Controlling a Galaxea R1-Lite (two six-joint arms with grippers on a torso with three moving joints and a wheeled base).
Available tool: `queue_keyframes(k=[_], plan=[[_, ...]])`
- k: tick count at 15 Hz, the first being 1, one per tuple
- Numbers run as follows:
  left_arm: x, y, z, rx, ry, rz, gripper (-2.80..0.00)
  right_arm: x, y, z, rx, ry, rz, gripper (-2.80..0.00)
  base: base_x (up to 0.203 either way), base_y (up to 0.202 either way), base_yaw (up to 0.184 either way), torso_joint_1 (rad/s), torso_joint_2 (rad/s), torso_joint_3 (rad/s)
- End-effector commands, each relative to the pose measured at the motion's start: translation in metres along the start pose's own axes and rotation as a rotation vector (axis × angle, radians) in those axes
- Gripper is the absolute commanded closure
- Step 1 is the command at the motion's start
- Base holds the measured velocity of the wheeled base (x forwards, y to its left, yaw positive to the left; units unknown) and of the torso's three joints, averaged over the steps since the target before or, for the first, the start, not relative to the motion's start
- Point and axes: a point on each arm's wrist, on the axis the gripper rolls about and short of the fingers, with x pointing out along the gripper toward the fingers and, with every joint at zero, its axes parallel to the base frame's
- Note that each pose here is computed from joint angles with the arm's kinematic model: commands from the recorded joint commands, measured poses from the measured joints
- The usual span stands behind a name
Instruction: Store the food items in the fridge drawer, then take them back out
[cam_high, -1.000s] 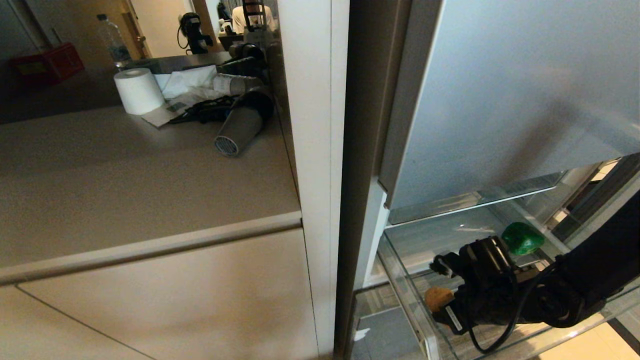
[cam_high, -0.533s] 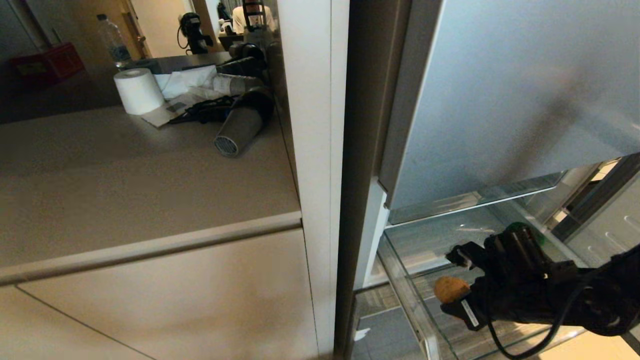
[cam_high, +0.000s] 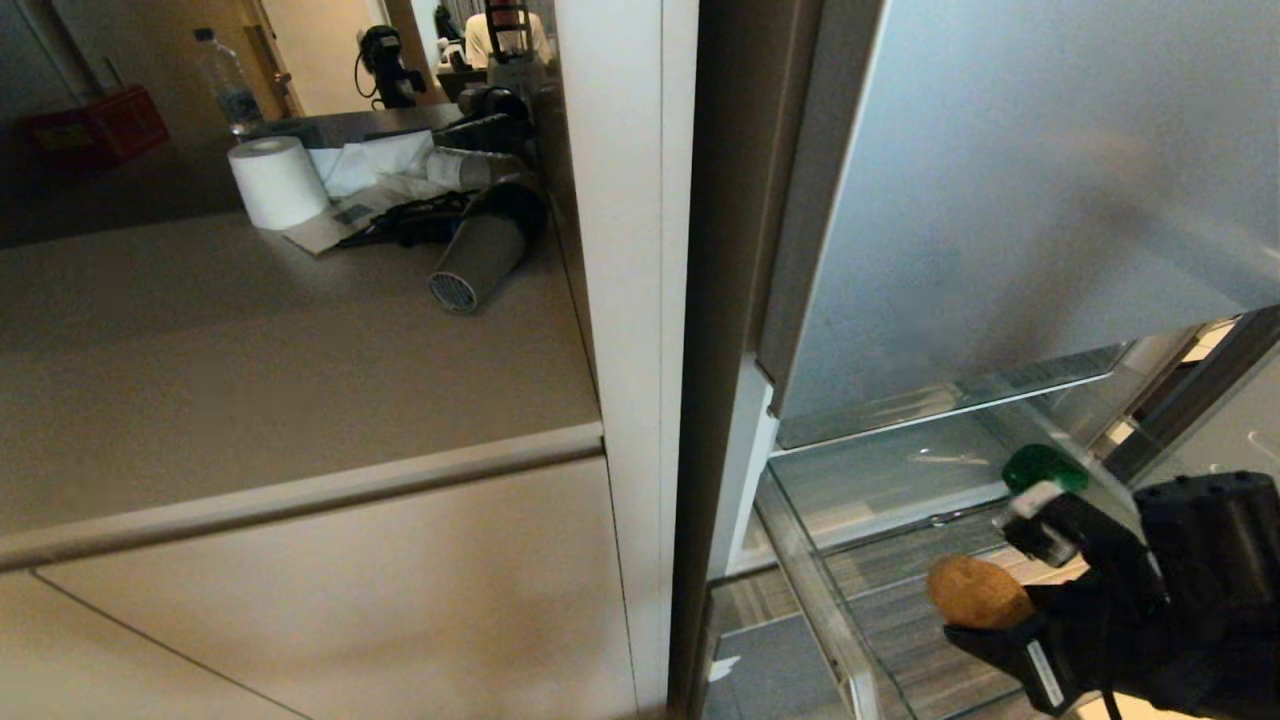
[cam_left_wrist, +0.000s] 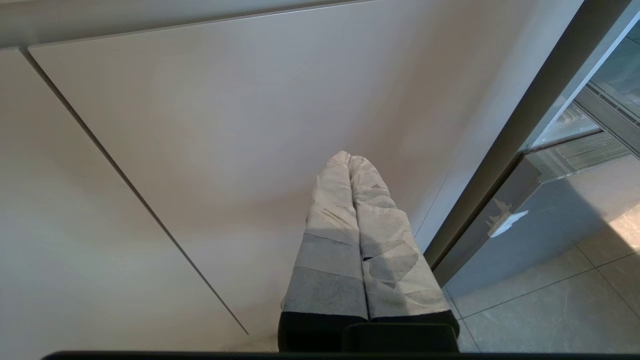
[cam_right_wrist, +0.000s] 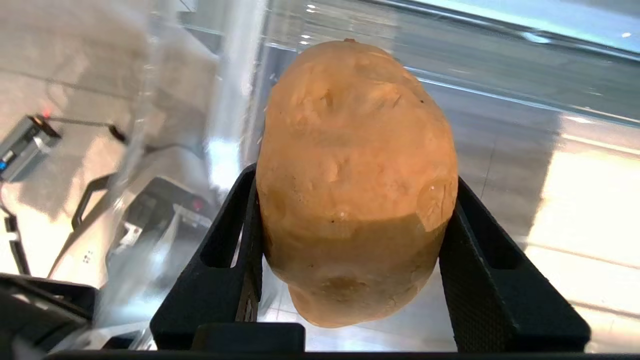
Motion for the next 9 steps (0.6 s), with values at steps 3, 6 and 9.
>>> queue_keyframes(k=[3,6,9], plan=[[0.000,0.000,0.000,-0.001,0.001,0.000,0.00,-0.063,0.005,-0.019,-0.001,-0.217,-0.029,0.00,0.000,0.000,0.000,0.000,0.00,0.000],[0.000,0.000,0.000,-0.001,0.001,0.000,0.00,-0.102,0.007,-0.046,0.020,-0.385,-0.119,0.00,0.000,0.000,0.000,0.000,0.00,0.000],[0.000,0.000,0.000,-0.001,0.001,0.000,0.00,-0.131,0.008,-0.078,0.099,-0.542,-0.283,0.00,0.000,0.000,0.000,0.000,0.00,0.000]])
